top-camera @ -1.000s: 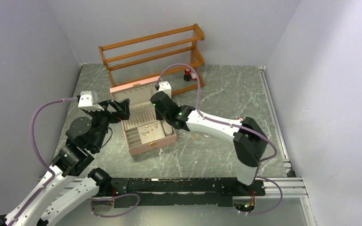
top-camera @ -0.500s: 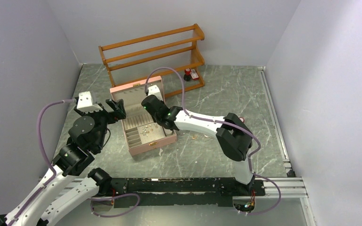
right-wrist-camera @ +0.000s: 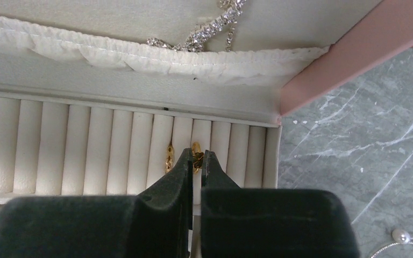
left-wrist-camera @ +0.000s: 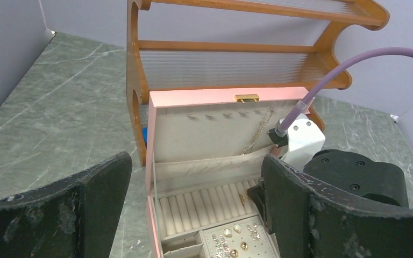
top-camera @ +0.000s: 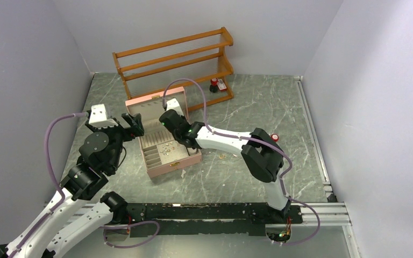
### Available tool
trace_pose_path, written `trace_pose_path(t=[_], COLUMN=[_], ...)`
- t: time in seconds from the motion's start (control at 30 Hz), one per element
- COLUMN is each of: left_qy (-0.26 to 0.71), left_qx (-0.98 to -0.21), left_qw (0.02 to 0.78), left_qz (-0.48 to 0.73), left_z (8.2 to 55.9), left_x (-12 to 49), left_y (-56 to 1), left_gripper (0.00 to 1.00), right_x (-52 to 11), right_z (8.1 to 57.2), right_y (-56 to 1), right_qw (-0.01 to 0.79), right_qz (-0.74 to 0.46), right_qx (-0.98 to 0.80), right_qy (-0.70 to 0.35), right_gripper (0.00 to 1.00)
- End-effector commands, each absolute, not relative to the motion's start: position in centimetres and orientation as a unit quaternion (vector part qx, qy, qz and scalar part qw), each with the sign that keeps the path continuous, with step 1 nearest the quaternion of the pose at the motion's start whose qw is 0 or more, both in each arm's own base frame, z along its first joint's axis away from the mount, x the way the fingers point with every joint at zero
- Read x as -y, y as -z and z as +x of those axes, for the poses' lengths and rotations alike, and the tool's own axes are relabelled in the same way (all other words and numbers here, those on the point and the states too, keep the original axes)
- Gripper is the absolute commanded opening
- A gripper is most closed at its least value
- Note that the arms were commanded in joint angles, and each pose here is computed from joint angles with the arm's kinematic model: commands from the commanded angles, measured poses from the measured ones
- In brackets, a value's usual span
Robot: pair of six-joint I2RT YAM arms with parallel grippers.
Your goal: Organize the mixed jewelry
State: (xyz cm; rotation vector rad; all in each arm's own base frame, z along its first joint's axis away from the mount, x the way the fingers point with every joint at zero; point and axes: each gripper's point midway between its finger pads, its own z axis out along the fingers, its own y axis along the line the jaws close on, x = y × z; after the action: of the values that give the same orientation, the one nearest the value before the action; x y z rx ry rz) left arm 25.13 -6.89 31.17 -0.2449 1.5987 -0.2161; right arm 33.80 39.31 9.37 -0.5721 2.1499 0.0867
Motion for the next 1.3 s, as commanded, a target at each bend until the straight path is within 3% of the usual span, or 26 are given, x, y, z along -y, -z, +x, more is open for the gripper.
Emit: trace_pose_path(t=[0.0, 0.57, 0.77, 0.83, 1.27], left_qy=[0.088, 0.088, 0.089, 0.089, 0.089], left_qx=[-0.716, -0.718, -0.718, -0.718, -0.719], left_qw=[0.685, 0.683, 0.683, 0.682, 0.681], left_qz=[-0.105, -0.102, -0.105, -0.104, -0.107], left_z=[25.0, 25.1, 25.1, 25.1, 25.1], left_x=[6.7, 6.8, 6.8, 6.9, 6.8], left_y=[-30.8, -30.6, -30.7, -30.6, -30.5], left_gripper=[0.95, 0.94, 0.94, 0.94, 0.94], right_x=[-39.8, -38.6, -39.0, -39.3, -40.2], right_z=[33.6, 32.7, 32.9, 33.1, 34.0], right_y=[-7.9, -5.9, -8.7, -9.5, -10.8], right_qw=[0.426, 0.391, 0.409, 0.416, 0.442], right_qz=[-0.245, -0.243, -0.216, -0.210, -0.200], right_qx=[-0.870, -0.888, -0.886, -0.884, -0.873], right_qy=[-0.028, -0.006, -0.027, -0.032, -0.048], right_gripper=[0.00, 0.01, 0.25, 0.27, 0.23])
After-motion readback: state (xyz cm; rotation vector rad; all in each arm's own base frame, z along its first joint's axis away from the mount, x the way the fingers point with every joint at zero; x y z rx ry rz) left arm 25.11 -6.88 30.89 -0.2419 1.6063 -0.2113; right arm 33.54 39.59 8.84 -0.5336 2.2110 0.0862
